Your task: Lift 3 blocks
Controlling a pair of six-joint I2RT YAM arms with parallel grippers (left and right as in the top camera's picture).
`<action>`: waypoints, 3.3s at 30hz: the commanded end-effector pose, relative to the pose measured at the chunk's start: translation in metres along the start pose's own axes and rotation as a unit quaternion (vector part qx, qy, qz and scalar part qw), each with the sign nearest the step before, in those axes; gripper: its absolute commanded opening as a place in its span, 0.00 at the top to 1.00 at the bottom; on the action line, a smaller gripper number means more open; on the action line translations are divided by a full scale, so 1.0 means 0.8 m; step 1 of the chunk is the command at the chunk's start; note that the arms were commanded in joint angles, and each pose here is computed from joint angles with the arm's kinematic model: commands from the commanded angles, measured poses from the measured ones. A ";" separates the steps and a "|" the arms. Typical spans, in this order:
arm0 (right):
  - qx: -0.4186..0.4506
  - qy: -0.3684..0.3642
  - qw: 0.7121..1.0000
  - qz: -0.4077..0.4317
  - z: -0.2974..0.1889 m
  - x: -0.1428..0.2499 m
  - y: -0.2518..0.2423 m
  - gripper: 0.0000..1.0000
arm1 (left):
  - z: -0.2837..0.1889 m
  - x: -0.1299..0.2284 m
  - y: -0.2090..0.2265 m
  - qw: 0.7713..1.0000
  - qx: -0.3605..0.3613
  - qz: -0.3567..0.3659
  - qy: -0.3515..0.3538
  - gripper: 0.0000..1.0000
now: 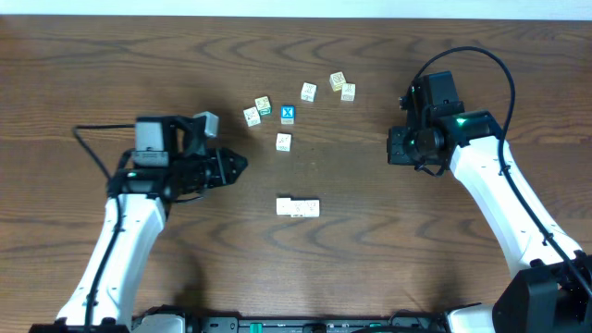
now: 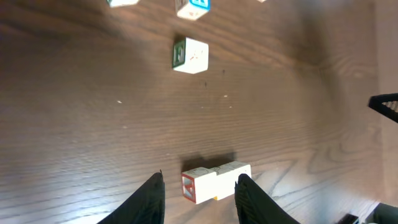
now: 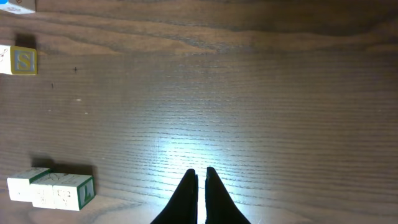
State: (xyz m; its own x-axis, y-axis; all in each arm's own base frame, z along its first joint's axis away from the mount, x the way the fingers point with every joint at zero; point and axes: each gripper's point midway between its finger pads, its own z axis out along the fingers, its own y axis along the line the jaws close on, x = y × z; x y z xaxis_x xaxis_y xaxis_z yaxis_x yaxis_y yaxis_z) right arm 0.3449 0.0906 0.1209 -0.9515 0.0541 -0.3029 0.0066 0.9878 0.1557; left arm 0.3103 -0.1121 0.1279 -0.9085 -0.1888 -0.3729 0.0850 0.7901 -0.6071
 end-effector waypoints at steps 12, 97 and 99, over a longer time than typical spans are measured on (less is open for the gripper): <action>0.012 -0.010 1.000 -0.005 -0.003 -0.005 -0.009 0.95 | 0.044 0.004 -0.036 0.980 -0.186 0.047 -0.057 0.86; 0.014 -0.004 1.000 -0.005 0.001 0.001 -0.011 0.99 | 0.132 0.082 -0.007 0.975 -0.209 0.011 0.073 0.93; 0.014 -0.004 1.000 -0.005 0.001 0.000 -0.011 0.99 | 0.131 0.084 -0.006 0.975 -0.210 0.010 0.075 0.93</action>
State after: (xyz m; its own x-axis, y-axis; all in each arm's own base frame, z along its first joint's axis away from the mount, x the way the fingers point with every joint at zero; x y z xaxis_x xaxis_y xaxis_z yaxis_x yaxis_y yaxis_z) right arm 0.3453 0.0867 0.1182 -0.9503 0.0464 -0.3080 0.0047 0.9909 0.1347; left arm 0.2861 -0.1895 0.0291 -0.9646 -0.0908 -0.2478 -0.0248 0.9660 -0.2575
